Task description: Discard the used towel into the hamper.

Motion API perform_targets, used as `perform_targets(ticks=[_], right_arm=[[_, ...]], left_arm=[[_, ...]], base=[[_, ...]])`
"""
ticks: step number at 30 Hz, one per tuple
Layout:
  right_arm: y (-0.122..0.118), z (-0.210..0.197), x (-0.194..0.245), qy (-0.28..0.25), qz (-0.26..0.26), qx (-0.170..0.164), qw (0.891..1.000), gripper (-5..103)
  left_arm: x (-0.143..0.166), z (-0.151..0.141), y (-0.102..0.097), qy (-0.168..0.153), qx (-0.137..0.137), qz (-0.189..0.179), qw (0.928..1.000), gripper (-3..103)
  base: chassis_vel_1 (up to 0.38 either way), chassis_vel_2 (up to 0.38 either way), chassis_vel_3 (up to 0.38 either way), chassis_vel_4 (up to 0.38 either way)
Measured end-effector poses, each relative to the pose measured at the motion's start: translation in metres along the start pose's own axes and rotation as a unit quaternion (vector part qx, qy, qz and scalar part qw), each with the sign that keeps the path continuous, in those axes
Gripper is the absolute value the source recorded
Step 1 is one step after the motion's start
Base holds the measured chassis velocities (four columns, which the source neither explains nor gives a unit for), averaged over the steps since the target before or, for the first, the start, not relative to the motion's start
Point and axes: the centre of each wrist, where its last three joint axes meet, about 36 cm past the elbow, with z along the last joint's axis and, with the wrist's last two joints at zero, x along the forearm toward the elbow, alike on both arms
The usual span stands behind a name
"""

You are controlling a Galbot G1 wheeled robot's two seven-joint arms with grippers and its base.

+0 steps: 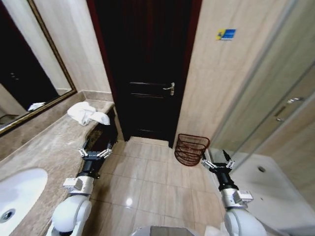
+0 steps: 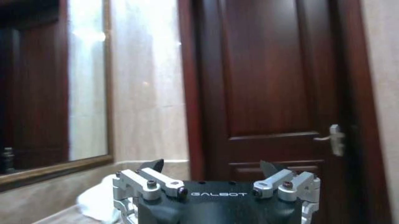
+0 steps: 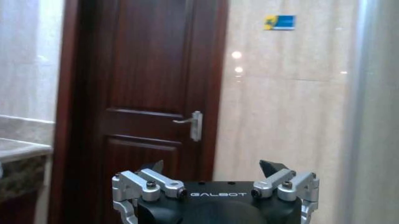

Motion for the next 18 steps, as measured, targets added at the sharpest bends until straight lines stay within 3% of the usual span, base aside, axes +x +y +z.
perform_targets(ticks=[13, 18], right_arm=[[-0.0014, 0.0035, 0.0031, 0.000, 0.004, 0.001, 1.000, 100], [-0.0028, 0.0058, 0.0051, 0.000, 0.007, 0.002, 1.000, 100]], left_arm=[[0.0019, 0.0018, -0.0008, -0.003, 0.000, -0.003, 1.0000, 100], [0.0012, 0.0055, -0.0018, -0.018, -0.006, -0.007, 0.9998, 100]], base=[[-0.064, 0.249, 0.256, -0.068], [-0.131, 0.237, 0.250, -0.138]])
